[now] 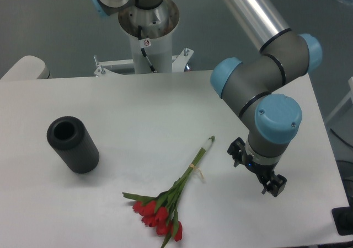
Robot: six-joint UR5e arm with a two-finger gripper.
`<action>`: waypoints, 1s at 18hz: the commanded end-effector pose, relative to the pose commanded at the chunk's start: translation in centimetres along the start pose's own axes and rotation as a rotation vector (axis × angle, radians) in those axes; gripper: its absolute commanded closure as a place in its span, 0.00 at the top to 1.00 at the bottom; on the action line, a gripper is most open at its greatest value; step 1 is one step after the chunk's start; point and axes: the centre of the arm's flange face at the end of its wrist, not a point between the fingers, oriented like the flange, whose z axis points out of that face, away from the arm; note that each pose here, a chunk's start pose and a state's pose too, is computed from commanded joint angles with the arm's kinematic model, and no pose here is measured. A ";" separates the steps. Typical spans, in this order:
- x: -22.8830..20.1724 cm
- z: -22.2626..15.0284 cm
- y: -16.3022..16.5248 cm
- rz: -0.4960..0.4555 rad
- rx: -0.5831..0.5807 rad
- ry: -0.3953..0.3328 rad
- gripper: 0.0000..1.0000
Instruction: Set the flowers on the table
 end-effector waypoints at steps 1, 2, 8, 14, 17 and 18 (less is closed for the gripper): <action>0.0 0.0 0.0 0.000 0.000 0.000 1.00; 0.0 0.1 0.0 0.000 0.000 0.002 1.00; 0.1 0.1 -0.1 0.002 -0.001 0.000 1.00; 0.2 0.1 -0.2 0.003 -0.001 -0.002 1.00; 0.2 0.1 -0.2 0.003 -0.003 -0.002 1.00; 0.2 0.1 -0.2 0.002 -0.003 -0.002 1.00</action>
